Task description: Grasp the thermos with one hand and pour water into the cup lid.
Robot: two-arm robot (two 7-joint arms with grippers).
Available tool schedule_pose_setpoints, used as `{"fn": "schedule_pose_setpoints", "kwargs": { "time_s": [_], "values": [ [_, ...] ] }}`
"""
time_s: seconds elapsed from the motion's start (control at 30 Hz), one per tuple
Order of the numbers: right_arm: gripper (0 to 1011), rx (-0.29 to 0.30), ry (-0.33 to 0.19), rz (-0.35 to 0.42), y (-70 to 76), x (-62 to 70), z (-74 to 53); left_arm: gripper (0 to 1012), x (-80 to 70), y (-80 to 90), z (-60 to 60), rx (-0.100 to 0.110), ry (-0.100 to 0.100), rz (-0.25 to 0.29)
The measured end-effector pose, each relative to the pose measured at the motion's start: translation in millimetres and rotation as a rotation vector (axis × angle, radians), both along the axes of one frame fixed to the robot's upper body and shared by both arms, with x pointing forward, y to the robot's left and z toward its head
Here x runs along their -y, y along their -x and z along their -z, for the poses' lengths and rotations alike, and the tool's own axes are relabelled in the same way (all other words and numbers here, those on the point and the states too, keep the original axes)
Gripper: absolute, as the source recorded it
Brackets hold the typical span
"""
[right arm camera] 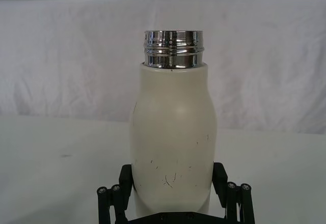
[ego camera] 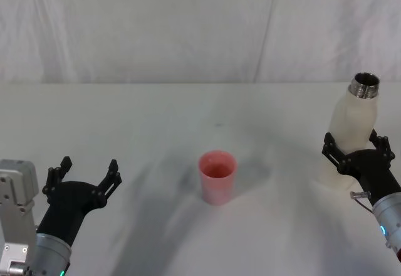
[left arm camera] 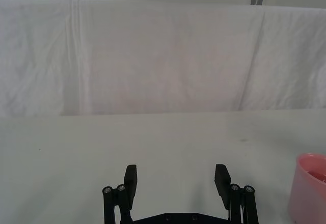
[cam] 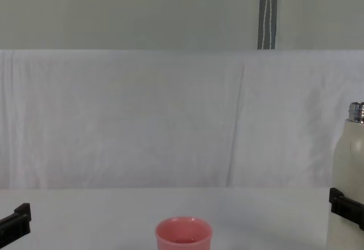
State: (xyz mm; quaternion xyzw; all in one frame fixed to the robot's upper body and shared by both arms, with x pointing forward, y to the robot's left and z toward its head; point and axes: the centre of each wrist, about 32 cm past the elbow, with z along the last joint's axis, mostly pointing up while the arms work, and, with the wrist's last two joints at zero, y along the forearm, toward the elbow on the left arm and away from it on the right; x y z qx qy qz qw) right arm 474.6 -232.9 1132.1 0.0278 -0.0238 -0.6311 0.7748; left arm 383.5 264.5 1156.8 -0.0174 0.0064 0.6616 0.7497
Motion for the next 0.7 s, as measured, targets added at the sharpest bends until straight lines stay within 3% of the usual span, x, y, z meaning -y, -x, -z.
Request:
{"fn": "schedule_pose_setpoints", "kwargs": {
  "time_s": [0.7],
  "values": [
    [947,0.002,0.005,-0.002,1.1,-0.3,-0.9,1001,0.0,0.0,0.0,0.0,0.0,0.0]
  ]
}}
